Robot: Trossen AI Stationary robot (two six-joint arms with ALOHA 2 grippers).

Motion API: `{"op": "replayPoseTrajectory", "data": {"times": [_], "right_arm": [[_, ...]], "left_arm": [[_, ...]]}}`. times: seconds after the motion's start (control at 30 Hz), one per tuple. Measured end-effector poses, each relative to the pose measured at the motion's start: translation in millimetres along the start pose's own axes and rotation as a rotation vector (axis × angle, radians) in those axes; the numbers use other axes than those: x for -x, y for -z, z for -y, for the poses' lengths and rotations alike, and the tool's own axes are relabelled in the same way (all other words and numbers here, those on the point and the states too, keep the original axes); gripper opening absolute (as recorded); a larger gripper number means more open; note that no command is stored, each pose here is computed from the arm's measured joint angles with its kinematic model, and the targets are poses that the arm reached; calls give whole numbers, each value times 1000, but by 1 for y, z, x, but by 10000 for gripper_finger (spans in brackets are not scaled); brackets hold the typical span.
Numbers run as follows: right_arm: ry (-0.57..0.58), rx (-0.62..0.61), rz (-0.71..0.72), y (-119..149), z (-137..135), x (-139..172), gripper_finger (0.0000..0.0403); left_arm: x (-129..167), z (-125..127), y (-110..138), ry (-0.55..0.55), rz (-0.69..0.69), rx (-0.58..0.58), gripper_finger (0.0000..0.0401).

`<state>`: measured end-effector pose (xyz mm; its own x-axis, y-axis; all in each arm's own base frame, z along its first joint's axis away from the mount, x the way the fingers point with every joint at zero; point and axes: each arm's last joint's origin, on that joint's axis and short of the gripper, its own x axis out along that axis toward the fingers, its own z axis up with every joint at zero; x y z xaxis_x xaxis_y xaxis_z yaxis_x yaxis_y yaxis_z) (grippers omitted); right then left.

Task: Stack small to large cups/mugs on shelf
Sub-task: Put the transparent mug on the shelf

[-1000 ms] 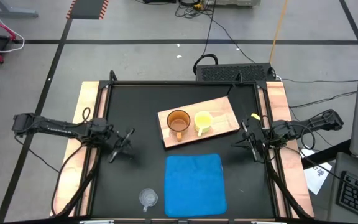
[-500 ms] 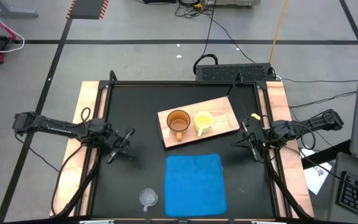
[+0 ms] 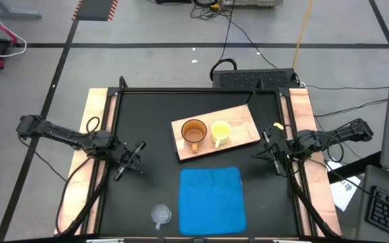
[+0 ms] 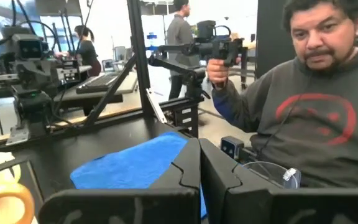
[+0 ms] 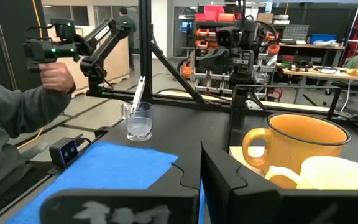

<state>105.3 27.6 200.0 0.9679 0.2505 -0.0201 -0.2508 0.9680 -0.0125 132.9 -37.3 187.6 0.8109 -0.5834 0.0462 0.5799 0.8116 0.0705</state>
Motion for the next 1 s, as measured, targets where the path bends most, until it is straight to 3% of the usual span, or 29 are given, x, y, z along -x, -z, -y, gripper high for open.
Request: {"op": "replayPoseTrajectory", "data": {"times": [0.5, 0.87, 1.0], "right_arm": [[0, -1, 2, 0, 0, 0, 0], [0, 3, -21, 2, 0, -3, 0], [0, 1, -23, 2, 0, -3, 0]], "left_arm": [[-48, -8, -26, 9, -159, -61, 0], [-73, -2, -34, 77, -198, -25, 0], [-81, 2, -35, 34, -211, 18, 0]]}}
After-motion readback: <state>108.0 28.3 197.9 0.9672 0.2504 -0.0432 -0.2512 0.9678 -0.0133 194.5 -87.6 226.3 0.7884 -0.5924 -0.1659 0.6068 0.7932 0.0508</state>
